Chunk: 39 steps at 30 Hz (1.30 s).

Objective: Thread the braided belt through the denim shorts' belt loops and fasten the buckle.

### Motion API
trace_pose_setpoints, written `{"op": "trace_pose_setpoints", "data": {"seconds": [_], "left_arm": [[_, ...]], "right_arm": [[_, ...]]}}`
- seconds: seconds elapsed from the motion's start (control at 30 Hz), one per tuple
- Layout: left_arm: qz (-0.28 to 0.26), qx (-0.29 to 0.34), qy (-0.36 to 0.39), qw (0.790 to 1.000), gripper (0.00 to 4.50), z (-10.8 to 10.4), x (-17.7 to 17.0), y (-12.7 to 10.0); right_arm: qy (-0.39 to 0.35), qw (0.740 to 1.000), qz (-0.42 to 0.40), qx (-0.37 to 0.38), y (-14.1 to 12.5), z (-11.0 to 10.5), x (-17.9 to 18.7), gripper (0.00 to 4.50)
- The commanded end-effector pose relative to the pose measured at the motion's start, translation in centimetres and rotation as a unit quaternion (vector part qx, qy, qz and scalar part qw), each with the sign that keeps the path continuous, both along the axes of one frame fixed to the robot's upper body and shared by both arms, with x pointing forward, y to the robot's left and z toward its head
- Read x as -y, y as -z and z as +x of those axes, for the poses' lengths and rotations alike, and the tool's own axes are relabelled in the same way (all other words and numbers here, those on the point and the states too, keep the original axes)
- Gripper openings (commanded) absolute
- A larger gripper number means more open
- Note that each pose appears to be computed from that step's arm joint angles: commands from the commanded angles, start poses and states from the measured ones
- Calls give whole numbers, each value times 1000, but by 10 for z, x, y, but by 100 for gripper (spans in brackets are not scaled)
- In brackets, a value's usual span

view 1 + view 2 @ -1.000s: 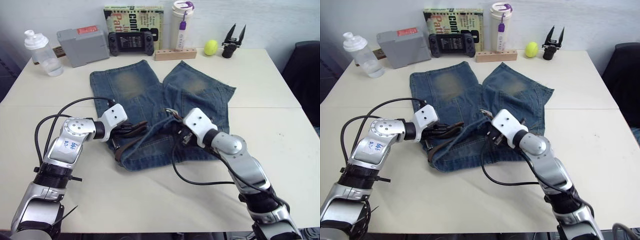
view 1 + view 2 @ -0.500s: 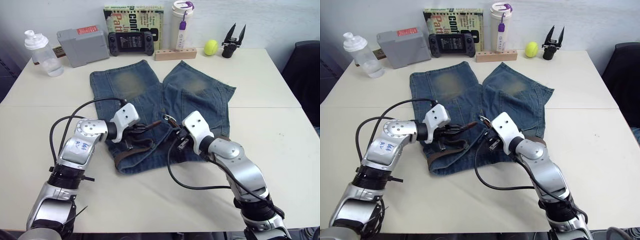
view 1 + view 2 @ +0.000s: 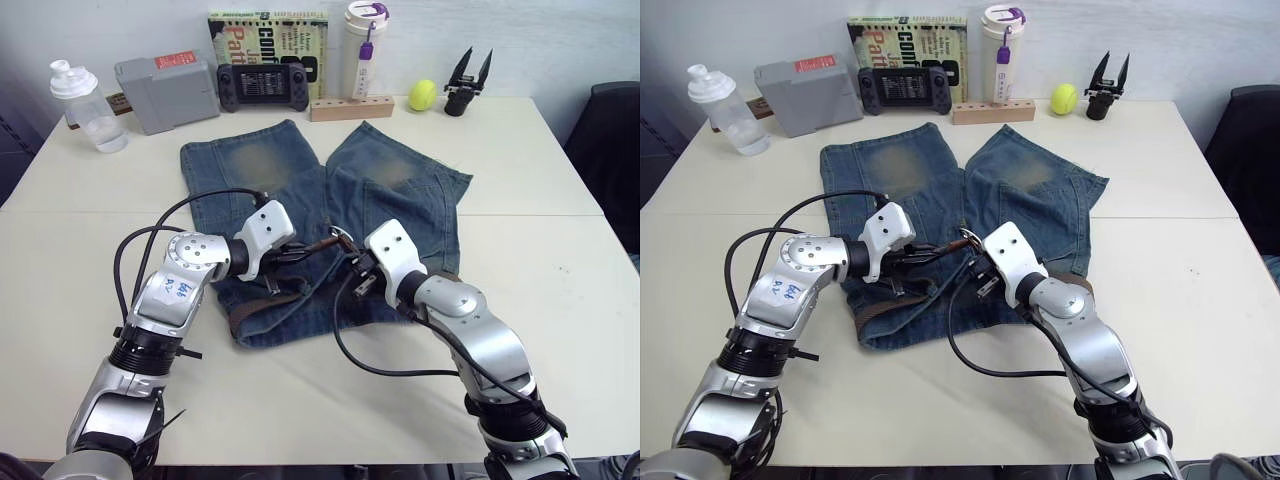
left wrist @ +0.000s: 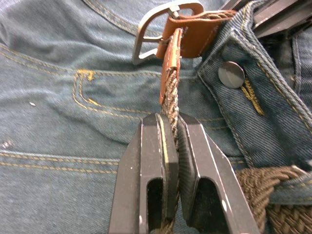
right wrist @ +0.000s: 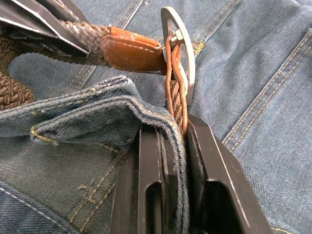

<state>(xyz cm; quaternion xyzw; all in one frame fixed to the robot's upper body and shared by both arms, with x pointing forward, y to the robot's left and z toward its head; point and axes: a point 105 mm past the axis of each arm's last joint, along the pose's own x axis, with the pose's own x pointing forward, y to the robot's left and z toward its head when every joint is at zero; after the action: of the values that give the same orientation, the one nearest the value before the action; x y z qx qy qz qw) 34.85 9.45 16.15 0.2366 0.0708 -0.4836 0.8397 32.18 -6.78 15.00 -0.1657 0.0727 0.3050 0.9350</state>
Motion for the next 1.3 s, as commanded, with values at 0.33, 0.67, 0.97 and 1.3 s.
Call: {"op": "trace_pose_setpoints", "data": {"seconds": [0.33, 0.67, 0.97, 1.3], "left_arm": [[15, 9, -12, 1000, 0, 3, -4, -4], [-2, 16, -18, 1000, 0, 8, 2, -9], [-22, 17, -16, 1000, 0, 7, 8, -14], [-30, 15, -11, 999, 0, 6, 14, -14]], "right_arm": [[-4, 1000, 7, 24, -13, -6, 4, 0], [-23, 999, 4, 24, -12, -10, -3, 0], [-24, 1000, 2, 19, -7, -11, -5, 0], [-60, 998, -10, 15, -2, -17, -15, 0]]}}
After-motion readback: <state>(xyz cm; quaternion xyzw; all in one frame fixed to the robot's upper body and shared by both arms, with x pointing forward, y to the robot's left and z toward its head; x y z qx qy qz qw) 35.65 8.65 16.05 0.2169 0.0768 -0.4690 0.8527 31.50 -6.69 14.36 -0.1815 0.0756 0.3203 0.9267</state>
